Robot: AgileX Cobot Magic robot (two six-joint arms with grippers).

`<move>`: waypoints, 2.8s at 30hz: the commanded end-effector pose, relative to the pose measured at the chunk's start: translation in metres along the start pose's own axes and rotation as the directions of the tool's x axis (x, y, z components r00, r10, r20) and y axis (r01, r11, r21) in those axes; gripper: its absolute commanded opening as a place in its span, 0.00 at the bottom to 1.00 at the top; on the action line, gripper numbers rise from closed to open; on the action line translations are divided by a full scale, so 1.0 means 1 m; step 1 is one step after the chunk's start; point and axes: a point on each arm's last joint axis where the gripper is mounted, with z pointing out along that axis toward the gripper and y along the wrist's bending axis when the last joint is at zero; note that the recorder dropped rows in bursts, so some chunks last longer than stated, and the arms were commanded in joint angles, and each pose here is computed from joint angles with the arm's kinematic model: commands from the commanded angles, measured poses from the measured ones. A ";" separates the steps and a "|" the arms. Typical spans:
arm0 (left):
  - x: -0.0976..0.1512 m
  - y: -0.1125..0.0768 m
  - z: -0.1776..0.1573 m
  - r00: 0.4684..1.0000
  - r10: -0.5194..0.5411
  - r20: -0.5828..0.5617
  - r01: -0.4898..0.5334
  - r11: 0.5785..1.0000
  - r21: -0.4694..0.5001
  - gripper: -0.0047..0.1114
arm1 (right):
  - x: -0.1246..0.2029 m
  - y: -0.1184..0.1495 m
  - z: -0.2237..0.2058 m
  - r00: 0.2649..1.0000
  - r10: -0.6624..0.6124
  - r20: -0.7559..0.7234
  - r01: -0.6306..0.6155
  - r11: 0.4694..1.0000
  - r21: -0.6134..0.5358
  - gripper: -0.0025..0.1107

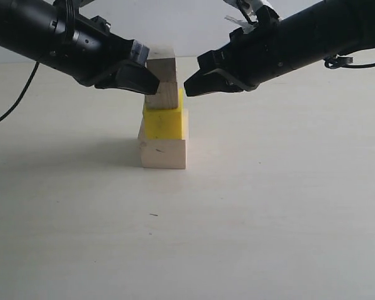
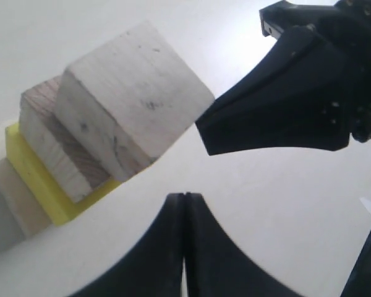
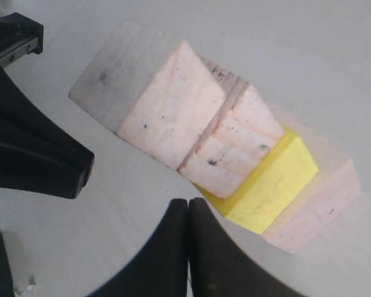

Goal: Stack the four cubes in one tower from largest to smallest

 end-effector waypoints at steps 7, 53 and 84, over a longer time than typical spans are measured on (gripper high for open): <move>-0.002 0.002 0.003 1.000 0.002 0.029 -0.001 1.000 -0.021 0.04 | -0.002 0.002 -0.003 1.000 -0.004 0.009 0.004 1.000 0.006 0.02; -0.003 0.003 0.002 0.999 0.023 0.040 -0.022 0.999 -0.035 0.04 | -0.001 0.005 -0.004 1.000 -0.007 0.002 0.007 1.000 -0.013 0.02; 0.049 -0.012 -0.071 0.940 0.170 0.297 -0.066 0.942 -0.330 0.04 | 0.014 0.042 -0.086 0.965 -0.188 0.180 0.103 0.910 0.401 0.02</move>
